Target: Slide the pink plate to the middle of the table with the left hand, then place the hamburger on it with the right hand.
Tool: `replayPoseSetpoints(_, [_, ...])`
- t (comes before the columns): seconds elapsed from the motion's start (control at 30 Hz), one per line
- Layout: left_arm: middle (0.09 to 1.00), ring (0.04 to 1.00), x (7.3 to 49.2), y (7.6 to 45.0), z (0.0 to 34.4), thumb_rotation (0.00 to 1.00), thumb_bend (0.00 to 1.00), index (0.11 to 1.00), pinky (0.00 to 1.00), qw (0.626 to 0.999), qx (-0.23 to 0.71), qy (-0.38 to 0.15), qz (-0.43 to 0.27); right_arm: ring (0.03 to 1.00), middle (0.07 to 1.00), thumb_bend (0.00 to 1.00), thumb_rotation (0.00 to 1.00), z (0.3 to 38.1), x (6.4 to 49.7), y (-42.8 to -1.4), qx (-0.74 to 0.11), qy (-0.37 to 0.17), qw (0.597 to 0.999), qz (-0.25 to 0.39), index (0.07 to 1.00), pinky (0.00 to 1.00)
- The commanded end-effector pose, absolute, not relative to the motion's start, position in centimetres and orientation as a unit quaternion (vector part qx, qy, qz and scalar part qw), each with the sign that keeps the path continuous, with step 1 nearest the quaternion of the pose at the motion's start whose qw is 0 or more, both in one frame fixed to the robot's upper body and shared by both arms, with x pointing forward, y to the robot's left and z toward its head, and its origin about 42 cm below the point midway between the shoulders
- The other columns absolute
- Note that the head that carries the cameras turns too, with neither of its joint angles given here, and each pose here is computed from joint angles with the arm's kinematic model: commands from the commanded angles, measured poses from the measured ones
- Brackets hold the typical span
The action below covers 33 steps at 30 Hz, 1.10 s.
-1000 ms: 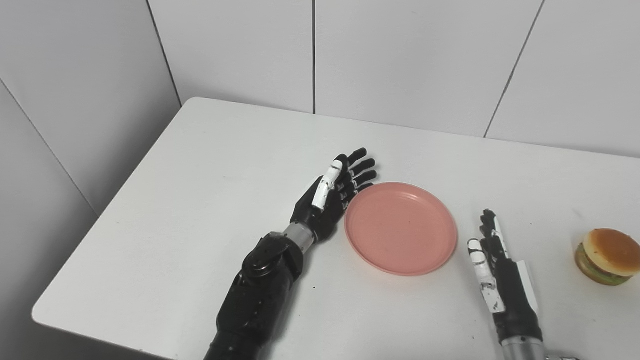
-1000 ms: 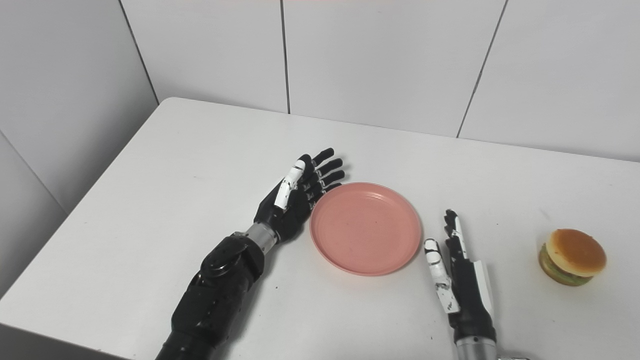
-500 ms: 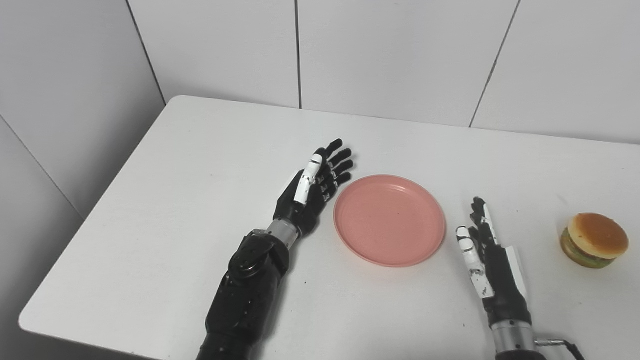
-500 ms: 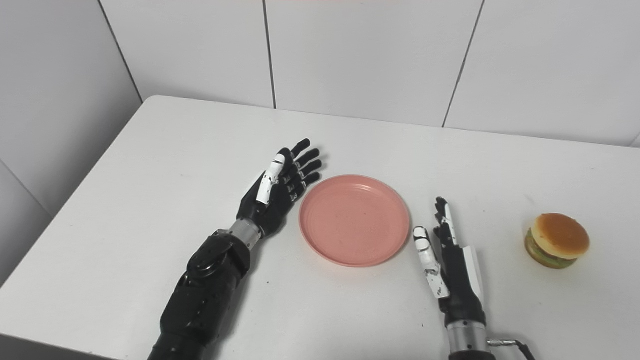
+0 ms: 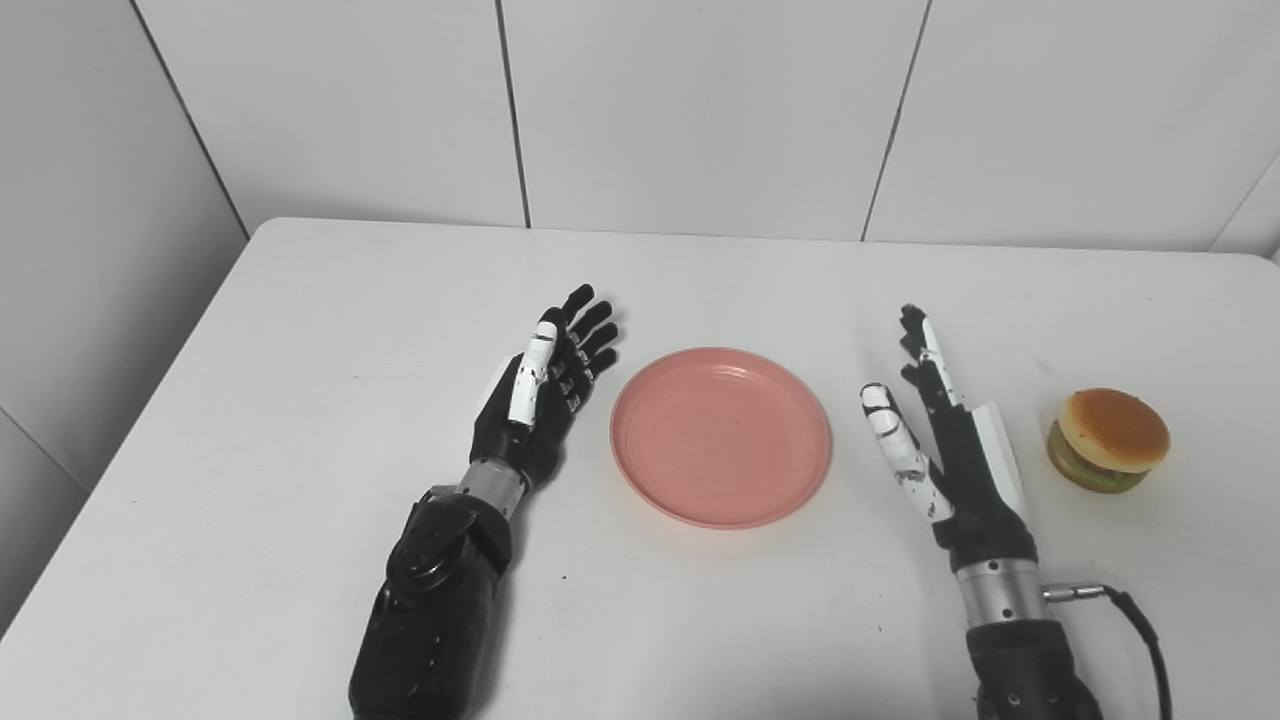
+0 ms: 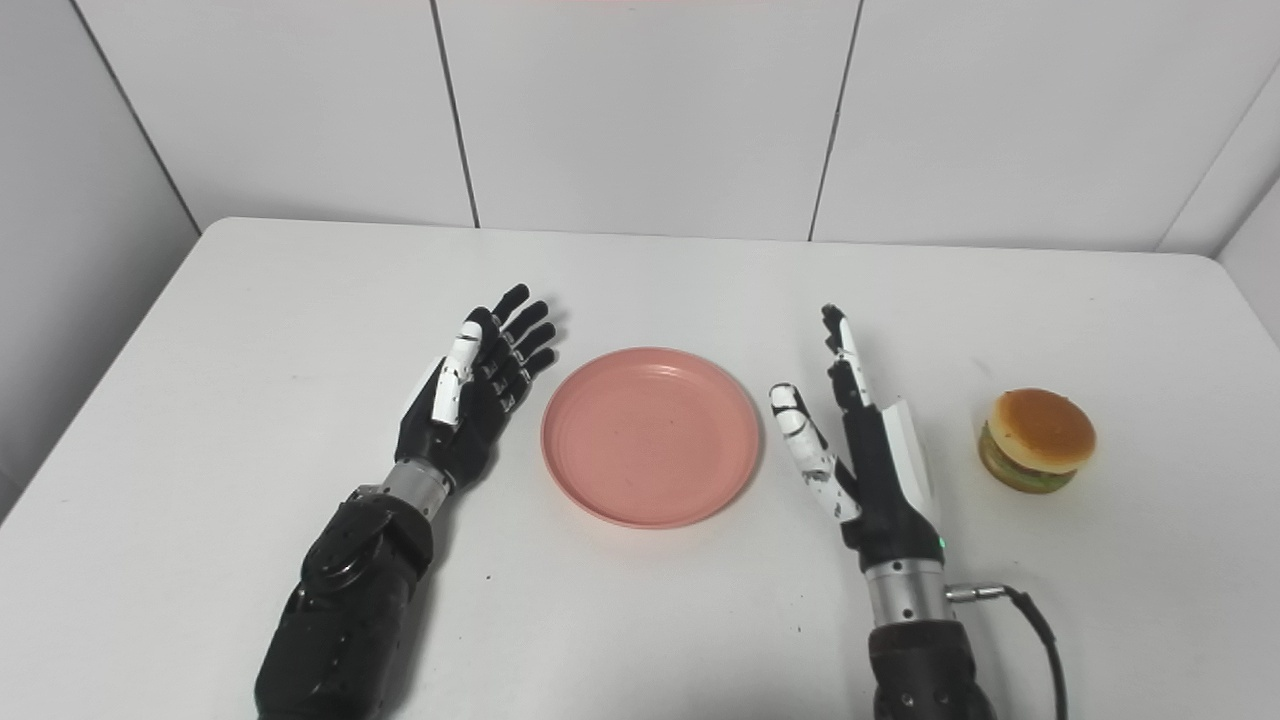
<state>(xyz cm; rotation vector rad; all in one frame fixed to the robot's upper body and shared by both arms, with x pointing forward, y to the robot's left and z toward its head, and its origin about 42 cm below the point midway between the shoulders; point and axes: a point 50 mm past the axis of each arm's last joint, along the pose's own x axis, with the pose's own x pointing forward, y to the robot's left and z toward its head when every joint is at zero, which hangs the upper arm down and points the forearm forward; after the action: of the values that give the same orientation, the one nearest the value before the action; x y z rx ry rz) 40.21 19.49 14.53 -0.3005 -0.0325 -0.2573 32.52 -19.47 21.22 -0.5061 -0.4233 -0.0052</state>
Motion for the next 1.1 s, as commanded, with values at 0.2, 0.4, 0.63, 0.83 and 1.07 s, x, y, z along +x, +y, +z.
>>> replayPoseSetpoints(0.2, [0.948, 0.944, 39.7, 21.6, 11.2, 1.00, 0.39, 0.941, 0.96, 0.981, -0.155, 0.038, -0.109, 0.946, 0.981, 0.58, 1.00, 26.7, 32.7, -20.8, -0.345, -0.270, 0.898, -0.043, 0.988, 0.88])
replayPoseSetpoints(0.4, [0.947, 0.944, 39.8, 22.6, 10.5, 1.00, 0.40, 0.938, 0.96, 0.980, -0.161, 0.040, -0.113, 0.924, 0.973, 0.74, 0.96, 28.6, 32.5, -22.7, -0.420, -0.264, 0.864, -0.084, 0.984, 0.83])
replayPoseSetpoints(0.63, [0.961, 0.957, 40.4, 24.1, 9.6, 1.00, 0.42, 0.955, 0.97, 0.977, -0.164, 0.042, -0.126, 0.877, 0.949, 0.76, 0.82, 30.4, 32.9, -25.1, -0.496, -0.237, 0.823, -0.143, 0.975, 0.75])
replayPoseSetpoints(0.83, [0.970, 0.963, 40.8, 25.3, 9.1, 1.00, 0.41, 0.962, 0.99, 0.974, -0.177, 0.047, -0.129, 0.863, 0.939, 0.78, 0.72, 30.7, 33.2, -27.0, -0.523, -0.194, 0.811, -0.179, 0.974, 0.73])
replayPoseSetpoints(1.07, [0.948, 0.944, 41.4, 26.0, 8.9, 1.00, 0.41, 0.941, 0.98, 0.972, -0.192, 0.055, -0.124, 0.890, 0.933, 0.82, 0.70, 30.9, 33.3, -28.9, -0.539, -0.161, 0.801, -0.204, 0.972, 0.76])
